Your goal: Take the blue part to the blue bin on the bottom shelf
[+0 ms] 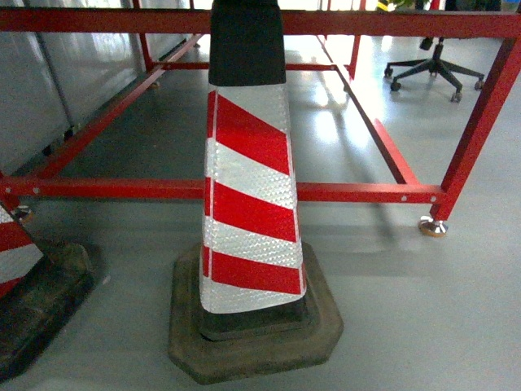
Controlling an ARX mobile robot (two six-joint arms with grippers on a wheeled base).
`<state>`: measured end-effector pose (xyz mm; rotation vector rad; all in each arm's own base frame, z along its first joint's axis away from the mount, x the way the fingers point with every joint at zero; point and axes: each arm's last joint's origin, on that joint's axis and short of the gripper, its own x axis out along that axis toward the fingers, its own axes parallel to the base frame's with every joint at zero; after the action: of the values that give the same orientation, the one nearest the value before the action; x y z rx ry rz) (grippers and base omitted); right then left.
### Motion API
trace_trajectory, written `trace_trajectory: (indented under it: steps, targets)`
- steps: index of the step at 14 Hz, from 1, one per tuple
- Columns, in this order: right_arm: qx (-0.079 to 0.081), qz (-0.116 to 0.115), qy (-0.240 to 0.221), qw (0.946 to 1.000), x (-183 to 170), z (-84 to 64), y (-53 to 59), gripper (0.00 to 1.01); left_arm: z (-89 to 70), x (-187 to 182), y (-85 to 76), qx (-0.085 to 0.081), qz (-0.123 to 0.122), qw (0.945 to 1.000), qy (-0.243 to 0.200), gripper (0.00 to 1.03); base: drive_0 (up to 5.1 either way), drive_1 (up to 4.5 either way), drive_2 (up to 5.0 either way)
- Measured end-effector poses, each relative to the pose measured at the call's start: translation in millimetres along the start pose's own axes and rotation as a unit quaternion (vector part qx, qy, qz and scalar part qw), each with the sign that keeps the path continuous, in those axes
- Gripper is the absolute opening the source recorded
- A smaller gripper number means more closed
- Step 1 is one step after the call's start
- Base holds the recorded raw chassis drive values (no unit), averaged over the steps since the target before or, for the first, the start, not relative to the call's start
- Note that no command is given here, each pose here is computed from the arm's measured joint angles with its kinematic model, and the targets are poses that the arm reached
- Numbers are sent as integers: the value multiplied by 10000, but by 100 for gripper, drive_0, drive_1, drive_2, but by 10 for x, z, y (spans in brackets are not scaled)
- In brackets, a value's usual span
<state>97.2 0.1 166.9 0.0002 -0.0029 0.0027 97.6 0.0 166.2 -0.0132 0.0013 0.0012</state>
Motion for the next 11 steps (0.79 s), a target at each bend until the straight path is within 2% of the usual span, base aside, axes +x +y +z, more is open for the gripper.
trace_trajectory:
  steps: [11]
  targets:
    - [0,0,0,10000,0,0,0,98,0,0,0,0,0,10000,0,98,0,0,0]
